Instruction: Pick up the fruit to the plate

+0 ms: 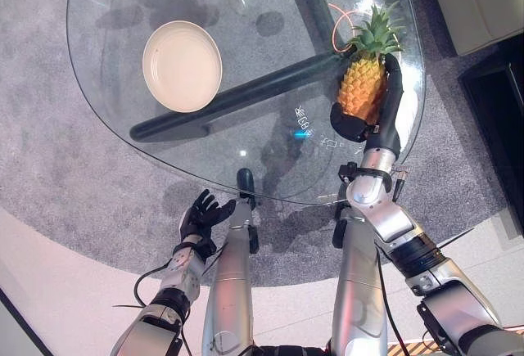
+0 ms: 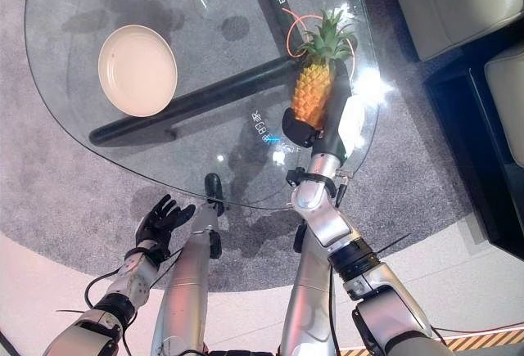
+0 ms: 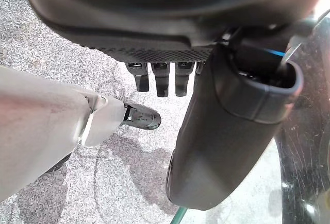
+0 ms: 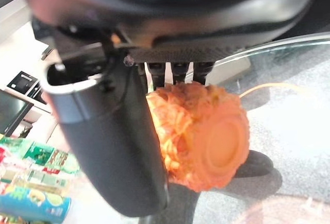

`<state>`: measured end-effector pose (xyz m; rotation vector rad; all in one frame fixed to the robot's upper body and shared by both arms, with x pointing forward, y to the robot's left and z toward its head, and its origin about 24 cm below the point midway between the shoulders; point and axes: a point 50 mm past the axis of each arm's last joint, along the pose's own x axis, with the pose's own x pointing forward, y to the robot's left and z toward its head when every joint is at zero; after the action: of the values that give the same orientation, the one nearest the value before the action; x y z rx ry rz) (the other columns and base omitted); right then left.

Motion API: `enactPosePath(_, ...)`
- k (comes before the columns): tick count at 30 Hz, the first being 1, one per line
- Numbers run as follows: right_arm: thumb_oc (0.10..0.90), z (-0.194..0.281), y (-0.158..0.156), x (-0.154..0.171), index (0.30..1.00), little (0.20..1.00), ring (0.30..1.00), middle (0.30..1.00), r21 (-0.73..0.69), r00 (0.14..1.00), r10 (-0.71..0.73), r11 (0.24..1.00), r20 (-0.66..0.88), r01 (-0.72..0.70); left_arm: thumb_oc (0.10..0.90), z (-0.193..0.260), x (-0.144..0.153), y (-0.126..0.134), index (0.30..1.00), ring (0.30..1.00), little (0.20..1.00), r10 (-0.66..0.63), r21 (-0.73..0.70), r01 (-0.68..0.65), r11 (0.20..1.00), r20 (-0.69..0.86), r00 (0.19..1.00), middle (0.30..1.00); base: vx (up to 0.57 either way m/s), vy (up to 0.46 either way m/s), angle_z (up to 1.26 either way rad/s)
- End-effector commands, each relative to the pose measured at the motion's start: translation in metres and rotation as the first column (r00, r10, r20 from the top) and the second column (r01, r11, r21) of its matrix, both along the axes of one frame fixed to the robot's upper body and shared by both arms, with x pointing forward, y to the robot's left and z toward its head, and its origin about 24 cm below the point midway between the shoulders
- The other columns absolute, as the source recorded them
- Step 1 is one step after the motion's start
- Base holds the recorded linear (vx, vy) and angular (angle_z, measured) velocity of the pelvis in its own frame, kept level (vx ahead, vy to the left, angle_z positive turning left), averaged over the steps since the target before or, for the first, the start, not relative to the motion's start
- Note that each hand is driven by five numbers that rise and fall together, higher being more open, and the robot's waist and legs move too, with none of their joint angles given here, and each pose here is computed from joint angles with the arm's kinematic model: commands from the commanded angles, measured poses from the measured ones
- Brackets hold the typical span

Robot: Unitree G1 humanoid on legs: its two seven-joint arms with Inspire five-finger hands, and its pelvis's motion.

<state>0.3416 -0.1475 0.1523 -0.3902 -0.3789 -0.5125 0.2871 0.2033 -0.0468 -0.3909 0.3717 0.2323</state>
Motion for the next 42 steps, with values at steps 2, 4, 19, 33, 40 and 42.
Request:
enactPosePath(2, 0.800, -0.010, -0.023, -0.005, 0.900, 0.900, 0.900, 0.900, 0.081, 0.994, -0.110, 0.991, 0.014, 0.109, 0.800, -0.011, -0.016, 0.019, 0.900, 0.900, 0.900, 0.052, 0.063, -0.049, 0.997, -0.051, 0.997, 0.900, 0.00, 0.000, 0.00)
enactPosePath(4, 0.800, -0.008, -0.023, -0.006, 0.900, 0.900, 0.900, 0.900, 0.083, 0.992, -0.118, 0.990, 0.043, 0.114, 0.800, -0.011, -0.016, 0.018, 0.900, 0.900, 0.900, 0.052, 0.063, -0.048, 0.997, -0.051, 0.997, 0.900, 0.00, 0.000, 0.00)
enactPosePath(19, 0.800, 0.022, -0.017, -0.028, 0.900, 0.900, 0.900, 0.900, 0.047, 0.905, -0.141, 0.990, 0.402, 0.133, 0.800, -0.015, -0.019, 0.010, 0.900, 0.900, 0.900, 0.055, 0.028, -0.054, 0.998, -0.047, 0.997, 0.900, 0.00, 0.011, 0.00)
enactPosePath(33, 0.800, -0.002, -0.026, -0.018, 0.900, 0.900, 0.900, 0.900, 0.136, 0.969, -0.134, 0.985, 0.207, 0.107, 0.800, -0.014, -0.018, 0.012, 0.900, 0.900, 0.900, 0.053, 0.030, -0.052, 0.998, -0.043, 0.998, 0.900, 0.00, 0.000, 0.00)
enactPosePath(40, 0.800, -0.017, -0.021, -0.012, 0.900, 0.900, 0.900, 0.900, 0.245, 0.994, -0.077, 0.968, 0.082, 0.055, 0.800, -0.012, -0.016, 0.011, 0.900, 0.900, 0.900, 0.052, 0.037, -0.050, 0.998, -0.044, 0.998, 0.900, 0.00, 0.000, 0.00)
enactPosePath(42, 0.800, -0.021, -0.020, -0.011, 0.900, 0.900, 0.900, 0.900, 0.273, 0.996, -0.063, 0.961, 0.059, 0.045, 0.800, -0.012, -0.016, 0.011, 0.900, 0.900, 0.900, 0.048, 0.038, -0.047, 0.998, -0.043, 0.998, 0.900, 0.00, 0.000, 0.00)
